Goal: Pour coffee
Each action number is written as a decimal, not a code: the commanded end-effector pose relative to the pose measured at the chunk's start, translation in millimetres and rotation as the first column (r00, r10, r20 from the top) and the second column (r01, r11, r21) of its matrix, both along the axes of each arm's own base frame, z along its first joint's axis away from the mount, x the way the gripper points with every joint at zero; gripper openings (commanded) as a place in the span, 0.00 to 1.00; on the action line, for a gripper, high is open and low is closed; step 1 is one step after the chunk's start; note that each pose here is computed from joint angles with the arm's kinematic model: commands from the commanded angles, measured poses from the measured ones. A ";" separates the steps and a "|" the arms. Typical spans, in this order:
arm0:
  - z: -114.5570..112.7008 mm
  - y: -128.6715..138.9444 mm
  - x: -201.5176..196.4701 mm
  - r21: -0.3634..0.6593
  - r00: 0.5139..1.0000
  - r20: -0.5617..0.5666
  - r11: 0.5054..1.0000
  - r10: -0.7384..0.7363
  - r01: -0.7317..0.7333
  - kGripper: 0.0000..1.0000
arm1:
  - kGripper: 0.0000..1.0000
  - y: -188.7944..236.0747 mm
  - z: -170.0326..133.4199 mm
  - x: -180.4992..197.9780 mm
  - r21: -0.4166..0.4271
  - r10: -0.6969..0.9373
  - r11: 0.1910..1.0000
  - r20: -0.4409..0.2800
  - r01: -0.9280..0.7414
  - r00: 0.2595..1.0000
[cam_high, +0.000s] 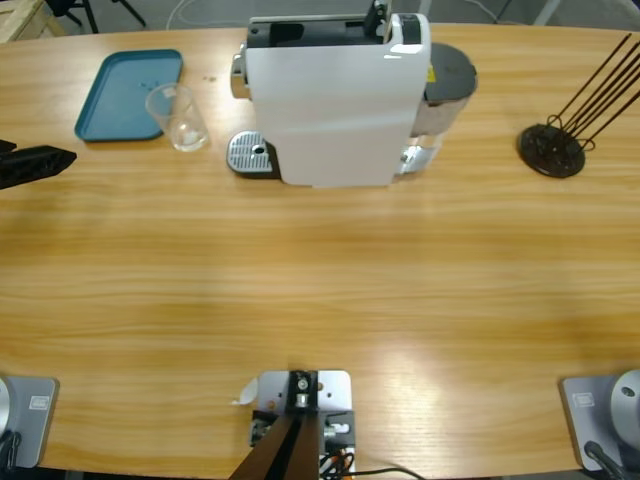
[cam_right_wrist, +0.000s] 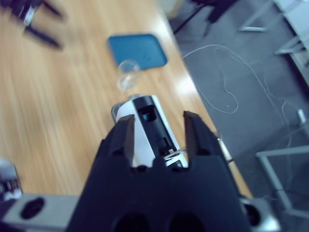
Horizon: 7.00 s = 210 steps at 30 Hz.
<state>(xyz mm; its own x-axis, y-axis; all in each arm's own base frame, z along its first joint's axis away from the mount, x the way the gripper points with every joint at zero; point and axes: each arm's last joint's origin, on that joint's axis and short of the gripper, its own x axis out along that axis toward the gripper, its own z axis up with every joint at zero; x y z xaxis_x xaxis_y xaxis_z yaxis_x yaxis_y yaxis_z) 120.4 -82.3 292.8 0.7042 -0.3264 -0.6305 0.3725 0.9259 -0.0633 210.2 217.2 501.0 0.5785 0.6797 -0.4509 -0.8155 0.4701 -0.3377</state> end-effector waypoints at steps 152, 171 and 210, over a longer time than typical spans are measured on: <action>-89.5 -59.9 129.8 0.050 0.977 0.132 0.986 -0.166 0.160 0.95 | 1.00 -108.5 -147.5 -105.3 -0.064 -0.308 0.951 -0.090 0.303 0.947; -100.8 -75.2 157.4 0.060 0.974 0.136 0.983 -0.183 0.176 0.94 | 1.00 -99.9 -154.5 -96.0 -0.063 -0.317 0.948 -0.102 0.312 0.943; -130.9 -69.1 173.7 0.034 0.991 0.066 0.993 -0.116 0.114 0.87 | 1.00 -106.3 -164.7 -98.6 -0.064 -0.318 0.948 -0.125 0.312 0.940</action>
<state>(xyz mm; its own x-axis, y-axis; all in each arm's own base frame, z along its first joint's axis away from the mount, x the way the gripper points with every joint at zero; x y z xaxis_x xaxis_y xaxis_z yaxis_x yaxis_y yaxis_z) 290.8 -153.3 175.9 0.7242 -0.3976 -0.5635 0.4864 0.8737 0.0087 113.3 114.1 350.3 0.7097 0.4599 -0.5337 -0.6614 0.6958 -0.2800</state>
